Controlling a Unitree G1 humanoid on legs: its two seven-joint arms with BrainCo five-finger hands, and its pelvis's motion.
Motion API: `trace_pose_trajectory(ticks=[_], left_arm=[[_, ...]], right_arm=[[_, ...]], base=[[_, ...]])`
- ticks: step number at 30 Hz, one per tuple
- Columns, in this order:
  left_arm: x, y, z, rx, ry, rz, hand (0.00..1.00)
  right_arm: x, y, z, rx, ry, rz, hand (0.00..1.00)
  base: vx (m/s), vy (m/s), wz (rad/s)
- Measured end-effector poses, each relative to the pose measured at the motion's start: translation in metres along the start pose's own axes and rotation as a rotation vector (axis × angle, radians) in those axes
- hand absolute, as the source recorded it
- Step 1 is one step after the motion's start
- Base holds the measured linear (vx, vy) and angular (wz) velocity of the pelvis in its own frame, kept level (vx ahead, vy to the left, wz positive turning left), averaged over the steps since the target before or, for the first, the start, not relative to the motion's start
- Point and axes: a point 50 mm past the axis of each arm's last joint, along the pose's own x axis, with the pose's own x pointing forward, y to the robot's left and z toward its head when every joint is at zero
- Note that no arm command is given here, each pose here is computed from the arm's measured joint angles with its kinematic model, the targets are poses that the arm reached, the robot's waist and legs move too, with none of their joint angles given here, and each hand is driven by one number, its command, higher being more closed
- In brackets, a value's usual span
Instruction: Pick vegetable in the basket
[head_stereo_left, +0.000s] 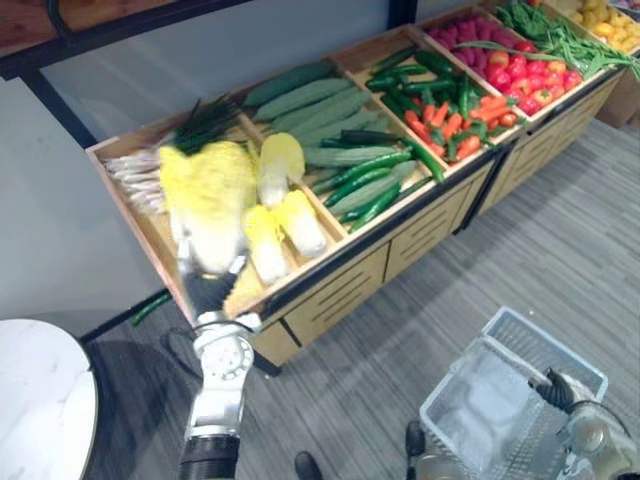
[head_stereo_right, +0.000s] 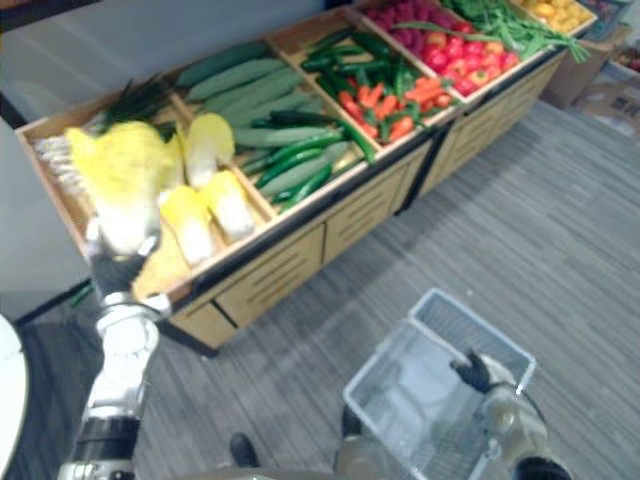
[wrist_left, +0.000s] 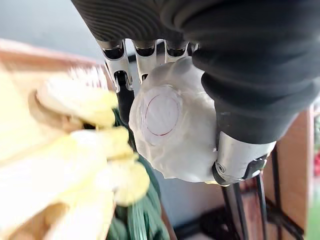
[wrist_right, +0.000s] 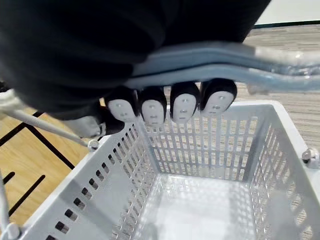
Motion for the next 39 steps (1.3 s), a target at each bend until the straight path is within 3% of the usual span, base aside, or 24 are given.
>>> trace_pose_trajectory(ticks=[12,21,29,39], left_arm=[[-0.030,-0.051,0.010,-0.022,-0.087,-0.473,1.00],[-0.069,-0.083,0.031,-0.186,-0.145,-0.809,1.00],[-0.088,-0.081,0.061,-0.317,-0.266,-1.066,1.00],[-0.102,-0.074,0.076,-0.434,-0.290,-1.322,1.00]], right_arm=[[0.017,-0.049,0.042,-0.190,-0.195,-0.015,1.00],[0.022,-0.080,0.109,-0.284,-0.433,-0.105,1.00],[0.001,-0.076,0.182,-0.427,-0.776,-0.095,1.00],[-0.010,-0.087,0.216,-0.581,-0.922,-0.092,1.00]], base=[[-0.01,-0.015,-0.48],[-0.04,-0.026,-0.47],[-0.01,-0.035,-0.51],[-0.06,-0.007,-0.21]])
